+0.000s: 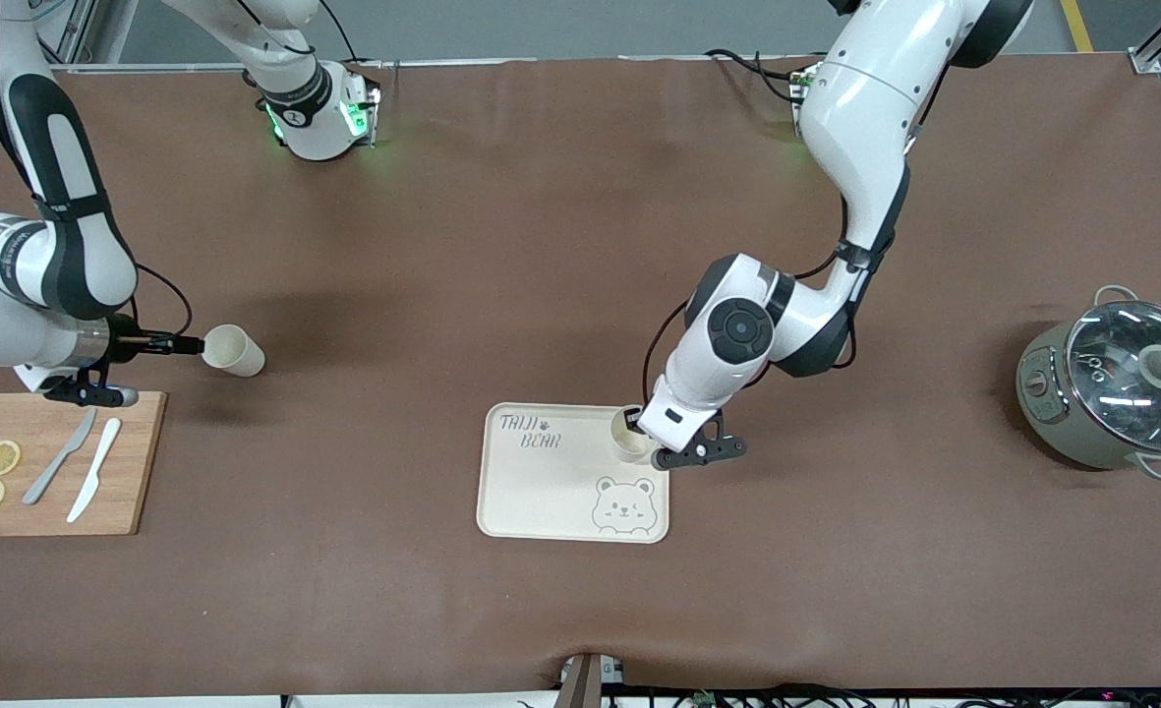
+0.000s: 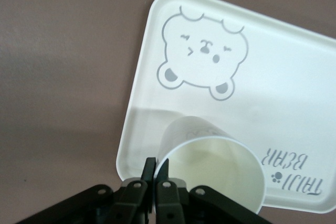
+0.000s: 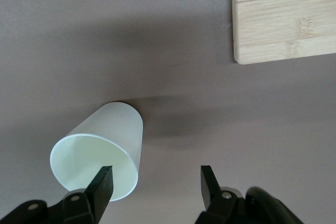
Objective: Place white IKEA cup upright on tray with both arms
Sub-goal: 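Carry the cup onto the tray with the left gripper, then open the left gripper to release the cup upright on the tray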
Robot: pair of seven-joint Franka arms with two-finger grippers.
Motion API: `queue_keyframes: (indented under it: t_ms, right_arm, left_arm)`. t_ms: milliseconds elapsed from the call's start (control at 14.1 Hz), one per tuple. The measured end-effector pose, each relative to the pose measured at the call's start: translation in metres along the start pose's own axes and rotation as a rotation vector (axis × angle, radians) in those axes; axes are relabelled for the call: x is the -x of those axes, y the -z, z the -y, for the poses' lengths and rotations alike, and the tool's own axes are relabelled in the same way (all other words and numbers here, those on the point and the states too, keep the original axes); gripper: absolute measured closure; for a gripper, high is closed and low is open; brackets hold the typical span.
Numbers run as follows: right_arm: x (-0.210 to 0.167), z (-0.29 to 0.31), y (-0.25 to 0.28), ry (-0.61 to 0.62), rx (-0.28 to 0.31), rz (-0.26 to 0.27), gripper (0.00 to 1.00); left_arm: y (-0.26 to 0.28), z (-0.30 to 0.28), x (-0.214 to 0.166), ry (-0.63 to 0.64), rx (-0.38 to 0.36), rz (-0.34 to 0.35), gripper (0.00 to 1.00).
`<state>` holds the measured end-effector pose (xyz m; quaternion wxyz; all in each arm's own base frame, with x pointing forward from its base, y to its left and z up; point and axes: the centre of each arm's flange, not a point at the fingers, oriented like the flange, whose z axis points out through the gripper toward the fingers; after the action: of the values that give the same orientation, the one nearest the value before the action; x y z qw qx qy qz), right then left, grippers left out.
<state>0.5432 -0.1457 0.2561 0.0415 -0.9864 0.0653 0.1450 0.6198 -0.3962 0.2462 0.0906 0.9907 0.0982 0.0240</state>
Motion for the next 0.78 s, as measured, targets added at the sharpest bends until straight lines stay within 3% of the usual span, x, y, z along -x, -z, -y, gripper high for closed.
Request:
queue_keyframes:
  t_ms: [71, 213, 284, 355, 640, 782]
  right_arm:
    - [0.001, 0.0, -0.005, -0.004, -0.005, -0.011, 0.25]
    - [0.005, 0.001, -0.02, -0.019, -0.02, -0.036, 0.37]
    - [0.007, 0.002, -0.028, -0.023, -0.023, -0.045, 0.38]
    - [0.009, 0.002, -0.034, -0.024, -0.024, -0.048, 0.47]
    - [0.012, 0.004, -0.037, -0.042, -0.047, -0.051, 0.93]
    - [0.012, 0.005, -0.031, -0.056, -0.07, -0.058, 0.97]
  left_arm:
    - [-0.007, 0.001, 0.001, 0.007, -0.009, 0.006, 0.96]
    - [-0.013, 0.004, 0.001, 0.004, -0.023, 0.002, 0.96]
    - [-0.014, 0.004, 0.0, 0.002, -0.026, 0.0, 0.95]
    - [-0.013, 0.004, -0.001, 0.001, -0.027, -0.003, 0.94]
    - [0.005, 0.002, -0.014, 0.001, -0.013, -0.04, 0.58]
    - [0.033, 0.007, -0.028, -0.001, -0.018, -0.07, 0.38]
